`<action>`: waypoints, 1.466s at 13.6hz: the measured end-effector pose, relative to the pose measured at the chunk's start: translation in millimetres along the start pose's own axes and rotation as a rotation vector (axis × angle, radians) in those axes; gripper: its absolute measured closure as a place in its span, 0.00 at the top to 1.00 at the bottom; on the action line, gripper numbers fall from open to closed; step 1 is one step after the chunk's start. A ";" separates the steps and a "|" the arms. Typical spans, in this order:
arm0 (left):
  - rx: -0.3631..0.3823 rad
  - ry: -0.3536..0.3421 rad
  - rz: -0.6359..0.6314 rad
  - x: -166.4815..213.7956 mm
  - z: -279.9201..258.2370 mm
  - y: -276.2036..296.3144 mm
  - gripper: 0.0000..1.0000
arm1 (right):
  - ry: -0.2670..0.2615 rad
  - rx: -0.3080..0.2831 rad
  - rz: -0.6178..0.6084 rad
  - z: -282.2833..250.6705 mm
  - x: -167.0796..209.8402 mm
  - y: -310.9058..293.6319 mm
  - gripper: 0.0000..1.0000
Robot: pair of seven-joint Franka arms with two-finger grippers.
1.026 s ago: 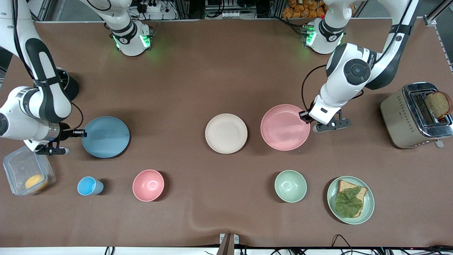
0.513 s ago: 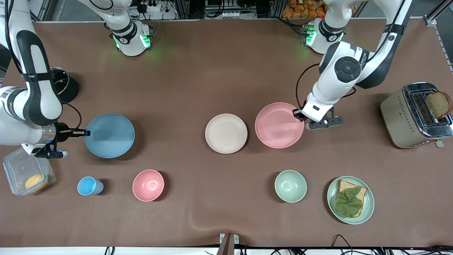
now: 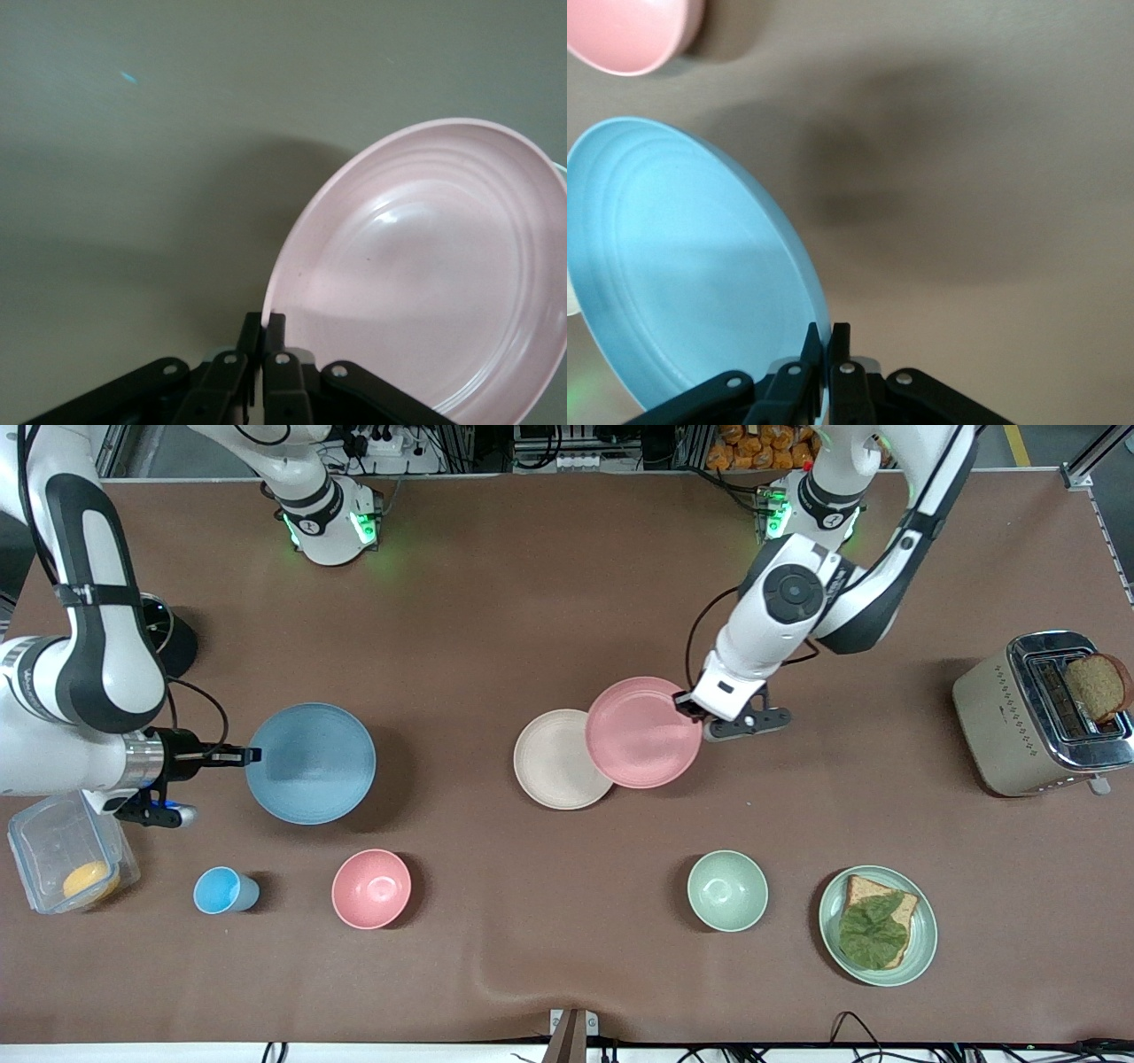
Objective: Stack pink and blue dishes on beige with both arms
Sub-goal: 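Lift the pink plate onto the beige plate while the right gripper lifts blue, then open the left gripper off the pink plate and raise it away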
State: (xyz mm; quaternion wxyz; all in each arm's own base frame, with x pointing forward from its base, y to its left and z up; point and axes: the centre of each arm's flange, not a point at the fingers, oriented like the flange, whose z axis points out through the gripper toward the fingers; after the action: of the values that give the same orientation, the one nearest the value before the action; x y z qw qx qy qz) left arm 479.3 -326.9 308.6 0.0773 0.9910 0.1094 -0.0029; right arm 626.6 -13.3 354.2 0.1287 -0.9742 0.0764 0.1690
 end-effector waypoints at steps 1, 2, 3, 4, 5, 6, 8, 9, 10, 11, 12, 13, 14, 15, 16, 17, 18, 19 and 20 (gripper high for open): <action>-0.014 -0.006 -0.003 -8.6 11.5 9.6 0.04 | 0.005 -0.004 0.005 -4.9 -1.5 -14.7 0.05; -0.021 -0.011 -0.006 -16.3 22.5 17.1 0.04 | 0.011 -0.001 0.007 -8.7 -3.0 -28.0 0.05; -0.019 -0.010 -0.012 -23.1 33.8 22.9 0.04 | 0.012 0.019 0.007 -11.8 -4.5 -40.6 0.05; -0.018 -0.005 -0.017 -27.6 43.1 27.1 0.04 | 0.012 0.039 0.008 -14.2 -5.4 -47.7 0.05; -0.016 -0.002 -0.020 -29.3 50.5 30.3 0.04 | 0.014 0.050 0.008 -16.8 -5.6 -50.3 0.05; -0.020 -0.002 -0.023 -27.9 54.8 33.2 0.04 | 0.014 0.057 0.009 -18.8 -5.7 -50.3 0.05; -0.038 -0.002 -0.025 -21.8 54.8 40.8 0.04 | 0.013 0.061 0.012 -19.9 -5.7 -49.2 0.05; -0.048 0.000 -0.024 -19.7 53.6 46.1 0.04 | 0.012 0.062 0.012 -19.8 -5.8 -49.2 0.05; -0.057 -0.001 -0.022 -18.1 53.5 51.7 0.04 | 0.012 0.062 0.012 -19.8 -5.8 -49.3 0.05; -0.064 -0.006 -0.019 -18.3 55.8 57.5 0.04 | 0.012 0.062 0.012 -19.8 -5.9 -49.3 0.05; -0.068 -0.015 -0.013 -20.6 60.4 63.1 0.04 | 0.011 0.063 0.012 -19.7 -6.0 -49.6 0.05; -0.069 -0.026 -0.005 -24.3 66.3 68.0 0.04 | 0.010 0.063 0.013 -19.5 -6.1 -50.0 0.05; -0.067 -0.032 0.002 -26.4 71.7 70.9 0.04 | 0.009 0.064 0.018 -19.3 -6.2 -50.6 0.05; -0.066 -0.032 0.010 -25.6 75.2 72.7 0.04 | 0.008 0.064 0.026 -18.9 -6.5 -52.0 0.05; -0.067 -0.029 0.015 -22.6 77.1 74.2 0.04 | 0.007 0.063 0.028 -18.3 -6.8 -54.1 0.05; -0.069 -0.028 0.015 -19.3 78.9 74.7 0.04 | 0.006 0.062 0.027 -17.6 -7.2 -56.5 0.05; -0.070 -0.028 0.013 -16.9 80.0 74.9 0.04 | 0.005 0.061 0.028 -17.0 -7.5 -58.4 0.05; -0.071 -0.029 0.011 -15.5 81.1 74.9 0.04 | 0.004 0.060 0.032 -16.6 -7.8 -59.6 0.05; -0.069 -0.030 0.009 -14.4 82.8 73.9 0.04 | 0.003 0.060 0.038 -16.3 -8.0 -60.7 0.05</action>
State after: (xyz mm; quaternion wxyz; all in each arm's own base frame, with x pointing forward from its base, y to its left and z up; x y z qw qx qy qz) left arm 482.2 -413.9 238.4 0.1132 0.9880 0.1038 -0.0134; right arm 635.9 41.0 385.5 0.1546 -0.9685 0.1003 0.1675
